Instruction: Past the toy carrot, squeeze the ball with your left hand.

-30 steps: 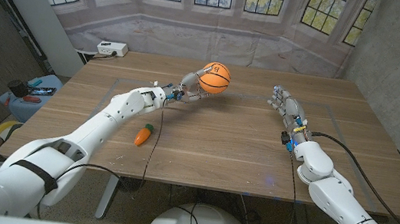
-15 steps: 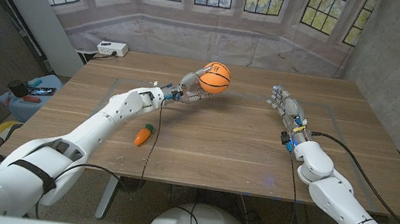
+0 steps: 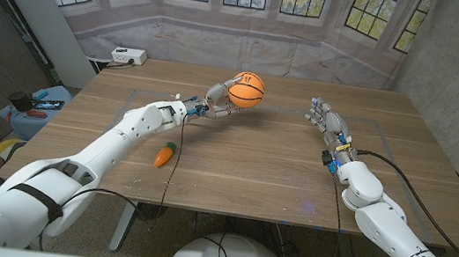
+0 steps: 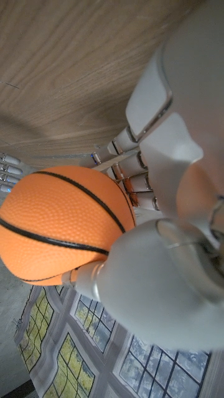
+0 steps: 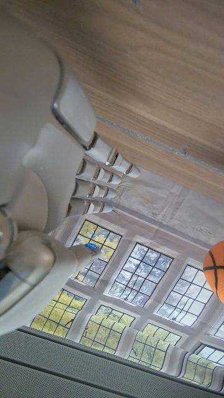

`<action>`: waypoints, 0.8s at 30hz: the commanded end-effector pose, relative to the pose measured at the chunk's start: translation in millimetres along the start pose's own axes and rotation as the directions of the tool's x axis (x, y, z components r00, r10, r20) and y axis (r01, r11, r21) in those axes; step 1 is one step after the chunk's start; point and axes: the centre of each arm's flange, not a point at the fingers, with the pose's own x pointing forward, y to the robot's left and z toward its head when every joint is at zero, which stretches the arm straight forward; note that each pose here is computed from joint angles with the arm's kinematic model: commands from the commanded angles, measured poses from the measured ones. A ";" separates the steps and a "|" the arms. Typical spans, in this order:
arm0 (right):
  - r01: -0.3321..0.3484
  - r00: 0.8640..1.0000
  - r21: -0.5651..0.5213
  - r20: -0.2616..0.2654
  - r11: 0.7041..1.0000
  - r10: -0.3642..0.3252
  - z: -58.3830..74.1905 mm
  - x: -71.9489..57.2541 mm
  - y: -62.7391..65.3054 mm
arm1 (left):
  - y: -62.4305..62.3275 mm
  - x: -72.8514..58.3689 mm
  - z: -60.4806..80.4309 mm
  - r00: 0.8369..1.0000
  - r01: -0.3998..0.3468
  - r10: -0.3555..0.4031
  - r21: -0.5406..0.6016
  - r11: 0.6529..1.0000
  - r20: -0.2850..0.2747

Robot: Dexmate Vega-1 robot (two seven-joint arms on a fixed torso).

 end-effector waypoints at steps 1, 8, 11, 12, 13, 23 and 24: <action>-0.025 1.000 -0.001 0.001 1.000 0.025 -0.6 7.0 1.9 | 0.6 -7.8 1.8 1.000 0.003 -0.003 -0.007 1.000 0.020; -0.031 1.000 -0.005 0.003 1.000 0.031 0.9 10.7 2.3 | -0.4 -8.6 3.1 1.000 0.017 -0.017 -0.016 1.000 0.022; -0.034 0.999 -0.007 0.001 0.999 0.034 1.1 11.7 2.5 | -0.5 -8.7 3.2 0.999 0.025 -0.024 -0.026 0.999 0.025; -0.035 0.999 -0.007 0.001 0.999 0.035 1.0 11.9 2.7 | -0.5 -8.9 3.2 0.999 0.028 -0.027 -0.027 0.999 0.024; -0.036 0.999 -0.008 0.000 0.999 0.036 1.0 12.1 2.9 | -0.4 -9.1 3.2 0.999 0.030 -0.030 -0.025 0.999 0.024; -0.045 0.999 -0.010 -0.007 0.999 0.045 0.4 14.6 6.0 | 1.0 -11.6 4.9 0.999 0.048 -0.047 -0.023 0.999 0.020; -0.045 0.999 -0.010 -0.007 0.999 0.045 0.4 14.8 6.1 | 1.2 -11.6 5.1 0.999 0.048 -0.048 -0.022 0.999 0.020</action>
